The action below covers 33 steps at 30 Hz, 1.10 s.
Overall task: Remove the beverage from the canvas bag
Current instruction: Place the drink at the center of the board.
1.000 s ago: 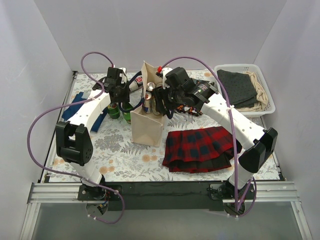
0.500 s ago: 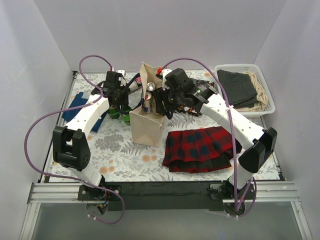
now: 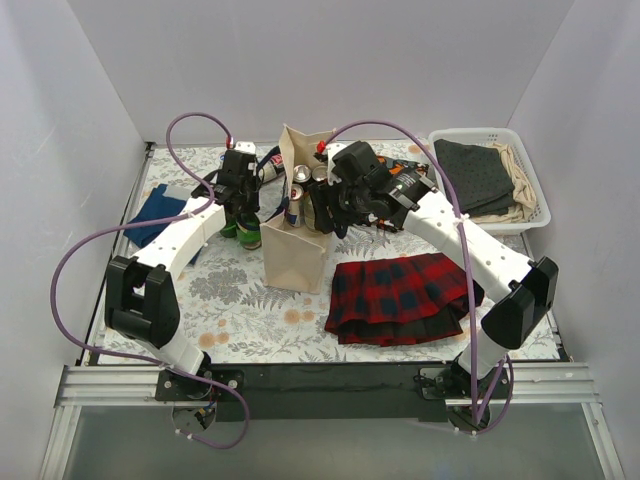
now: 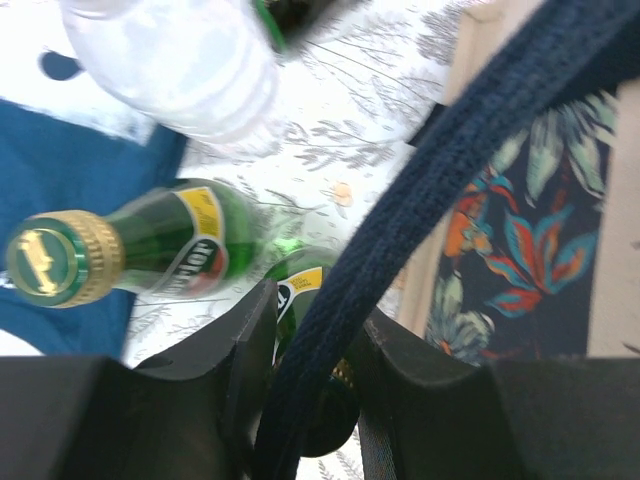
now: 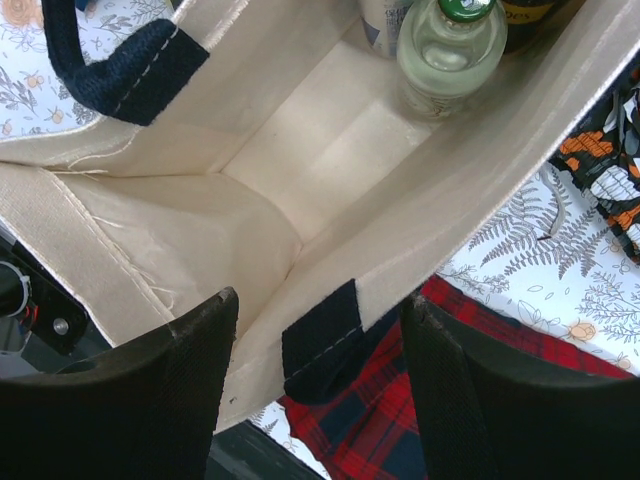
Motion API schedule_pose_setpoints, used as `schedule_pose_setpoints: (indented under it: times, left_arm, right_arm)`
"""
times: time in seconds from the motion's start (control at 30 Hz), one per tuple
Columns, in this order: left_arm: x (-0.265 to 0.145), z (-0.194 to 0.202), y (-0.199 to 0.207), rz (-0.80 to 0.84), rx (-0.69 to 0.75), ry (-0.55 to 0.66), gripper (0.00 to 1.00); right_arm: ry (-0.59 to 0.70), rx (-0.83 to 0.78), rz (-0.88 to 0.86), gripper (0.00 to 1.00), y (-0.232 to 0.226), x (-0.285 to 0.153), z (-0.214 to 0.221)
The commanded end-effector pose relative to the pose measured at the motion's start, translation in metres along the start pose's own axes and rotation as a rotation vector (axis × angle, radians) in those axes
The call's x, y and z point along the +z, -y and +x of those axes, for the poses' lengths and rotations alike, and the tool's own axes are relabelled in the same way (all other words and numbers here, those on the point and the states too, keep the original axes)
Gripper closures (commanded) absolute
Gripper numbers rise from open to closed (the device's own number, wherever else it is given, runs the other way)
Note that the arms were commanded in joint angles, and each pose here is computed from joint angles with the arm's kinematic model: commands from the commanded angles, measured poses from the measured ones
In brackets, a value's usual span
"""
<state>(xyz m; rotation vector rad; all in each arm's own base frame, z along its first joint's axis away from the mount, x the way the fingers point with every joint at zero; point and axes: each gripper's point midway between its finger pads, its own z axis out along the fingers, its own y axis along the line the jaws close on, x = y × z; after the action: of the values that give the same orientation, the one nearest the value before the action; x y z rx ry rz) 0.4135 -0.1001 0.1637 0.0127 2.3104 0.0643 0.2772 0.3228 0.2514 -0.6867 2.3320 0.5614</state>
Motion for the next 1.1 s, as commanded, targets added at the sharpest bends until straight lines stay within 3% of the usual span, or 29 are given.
schedule_pose_setpoints:
  times: [0.0, 0.27, 0.4, 0.5, 0.77, 1.07]
  left_arm:
    - [-0.003, -0.011, -0.027, -0.146, 0.019, 0.057, 1.0]
    - [-0.003, 0.008, -0.028, -0.164, 0.023, 0.013, 0.99]
    - [-0.002, 0.014, -0.028, -0.172, 0.014, -0.008, 0.86]
    - [-0.004, 0.015, -0.028, -0.175, -0.002, -0.014, 0.83]
    - [-0.014, 0.021, -0.02, -0.121, -0.054, -0.03, 0.58]
    - [-0.025, 0.018, -0.021, -0.11, -0.079, -0.024, 0.53]
  right_arm:
    - [0.08, 0.001, -0.018, 0.29, -0.004, -0.017, -0.015]
    - [0.086, -0.003, -0.01, 0.28, -0.002, -0.019, -0.013]
    - [0.088, -0.005, -0.013, 0.28, -0.002, -0.02, -0.014]
    - [0.085, -0.005, -0.013, 0.28, -0.002, -0.019, -0.013]
    - [0.086, -0.007, -0.016, 0.28, -0.003, -0.019, -0.013]
    - [0.086, -0.008, -0.016, 0.28, -0.002, -0.02, -0.011]
